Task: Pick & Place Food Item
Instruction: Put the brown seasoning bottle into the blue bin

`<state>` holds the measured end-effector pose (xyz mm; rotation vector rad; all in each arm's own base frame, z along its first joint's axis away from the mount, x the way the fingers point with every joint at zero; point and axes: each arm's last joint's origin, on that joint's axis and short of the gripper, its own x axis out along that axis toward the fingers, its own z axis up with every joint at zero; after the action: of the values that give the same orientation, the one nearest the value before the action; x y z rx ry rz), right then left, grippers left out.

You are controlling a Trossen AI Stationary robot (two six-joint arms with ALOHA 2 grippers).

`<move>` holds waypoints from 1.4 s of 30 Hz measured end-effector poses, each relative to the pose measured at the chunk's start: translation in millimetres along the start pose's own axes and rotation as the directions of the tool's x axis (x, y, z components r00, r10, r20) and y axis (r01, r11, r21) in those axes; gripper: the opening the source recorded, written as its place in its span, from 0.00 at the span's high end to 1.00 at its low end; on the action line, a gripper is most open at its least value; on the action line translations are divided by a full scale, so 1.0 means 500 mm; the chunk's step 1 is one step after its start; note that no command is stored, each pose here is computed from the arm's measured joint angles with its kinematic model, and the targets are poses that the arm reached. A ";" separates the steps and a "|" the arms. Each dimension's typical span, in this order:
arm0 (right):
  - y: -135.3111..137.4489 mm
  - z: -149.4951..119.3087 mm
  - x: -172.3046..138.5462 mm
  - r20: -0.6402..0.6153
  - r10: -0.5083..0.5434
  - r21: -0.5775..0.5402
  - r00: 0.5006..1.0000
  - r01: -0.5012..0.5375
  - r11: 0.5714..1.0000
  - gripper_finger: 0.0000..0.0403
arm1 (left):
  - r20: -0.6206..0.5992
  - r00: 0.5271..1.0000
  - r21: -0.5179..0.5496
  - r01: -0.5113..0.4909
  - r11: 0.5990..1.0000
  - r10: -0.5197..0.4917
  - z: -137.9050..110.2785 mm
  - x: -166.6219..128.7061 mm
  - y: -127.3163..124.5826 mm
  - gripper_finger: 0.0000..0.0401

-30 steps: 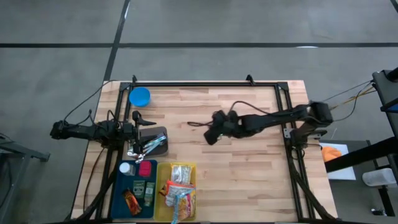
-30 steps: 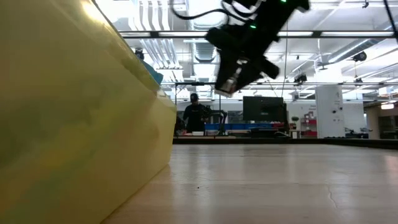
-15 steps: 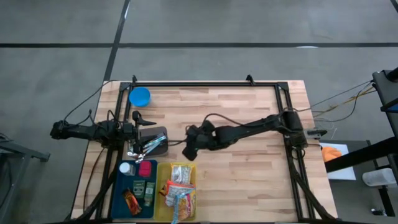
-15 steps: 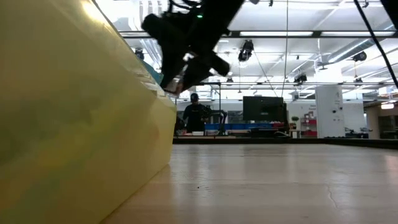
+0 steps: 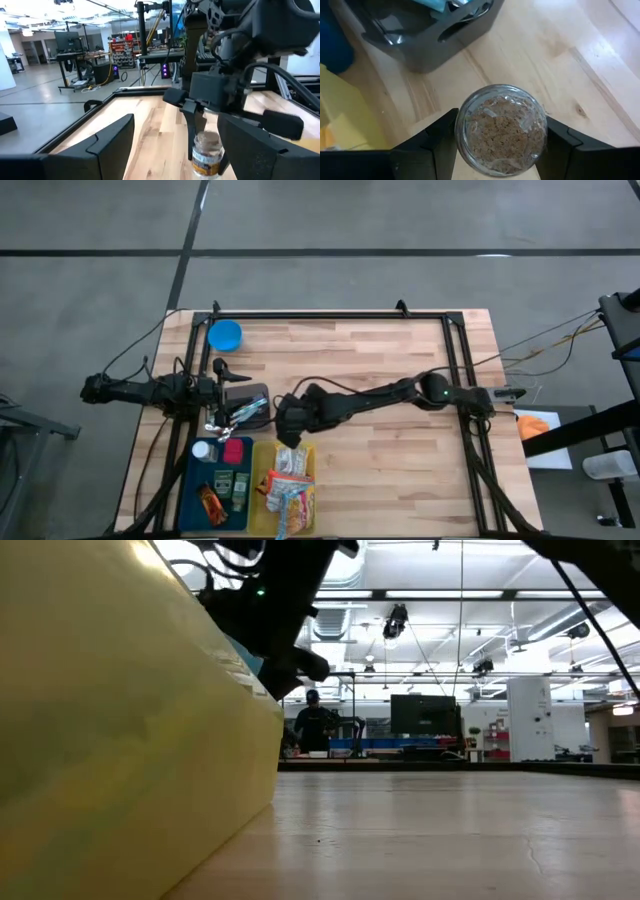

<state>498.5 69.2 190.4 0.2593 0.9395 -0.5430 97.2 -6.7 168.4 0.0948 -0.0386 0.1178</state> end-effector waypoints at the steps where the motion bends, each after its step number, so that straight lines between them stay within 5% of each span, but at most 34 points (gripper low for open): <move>1: 0.004 0.002 0.004 -0.005 -0.004 -0.003 1.000 0.004 1.000 0.50 | 0.000 1.000 0.000 0.000 1.000 0.000 0.000 0.000 0.000 0.28; 42: 0.009 -0.055 0.082 -0.131 -0.013 0.023 0.991 0.017 1.000 0.50 | -0.019 1.000 0.003 0.002 1.000 -0.002 -0.003 0.002 -0.001 0.29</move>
<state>500.9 71.4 140.8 0.3130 1.0629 -0.5567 98.5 -6.8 166.9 0.0970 -0.0196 0.1172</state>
